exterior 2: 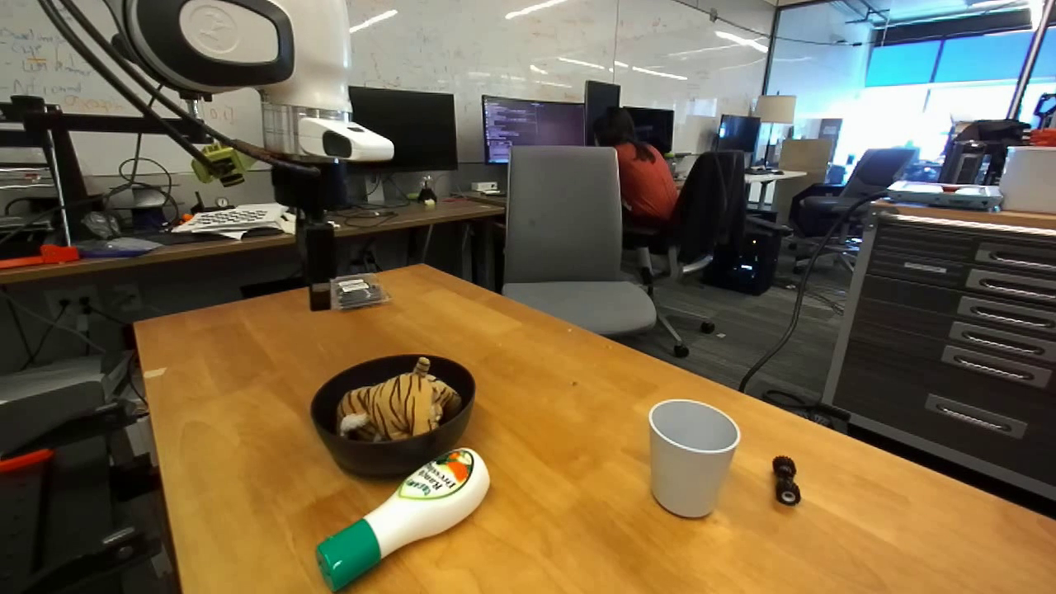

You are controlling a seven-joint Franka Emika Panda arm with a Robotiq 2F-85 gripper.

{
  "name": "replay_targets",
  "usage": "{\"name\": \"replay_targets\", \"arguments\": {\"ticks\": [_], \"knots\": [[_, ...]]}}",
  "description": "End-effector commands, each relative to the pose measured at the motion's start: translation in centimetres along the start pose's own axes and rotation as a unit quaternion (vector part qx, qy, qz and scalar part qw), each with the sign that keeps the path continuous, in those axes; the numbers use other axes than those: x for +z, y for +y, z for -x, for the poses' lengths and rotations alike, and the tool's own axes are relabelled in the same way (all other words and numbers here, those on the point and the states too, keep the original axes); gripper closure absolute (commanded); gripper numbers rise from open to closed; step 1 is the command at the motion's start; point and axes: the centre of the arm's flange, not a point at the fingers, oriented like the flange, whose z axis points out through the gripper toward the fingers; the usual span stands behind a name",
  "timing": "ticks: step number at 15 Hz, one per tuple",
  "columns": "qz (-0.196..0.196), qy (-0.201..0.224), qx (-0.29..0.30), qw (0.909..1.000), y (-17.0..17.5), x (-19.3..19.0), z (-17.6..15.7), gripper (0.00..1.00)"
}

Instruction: Put the toy tiger in the black bowl

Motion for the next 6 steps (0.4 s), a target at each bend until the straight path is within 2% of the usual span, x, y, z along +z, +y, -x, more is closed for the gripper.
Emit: {"name": "replay_targets", "arguments": {"ticks": [1, 6], "knots": [[0.0, -0.004, -0.003, 1.0, -0.04, -0.07, 0.13, 0.0], [0.001, -0.007, -0.007, 1.0, -0.04, -0.12, 0.22, 0.0]]}}
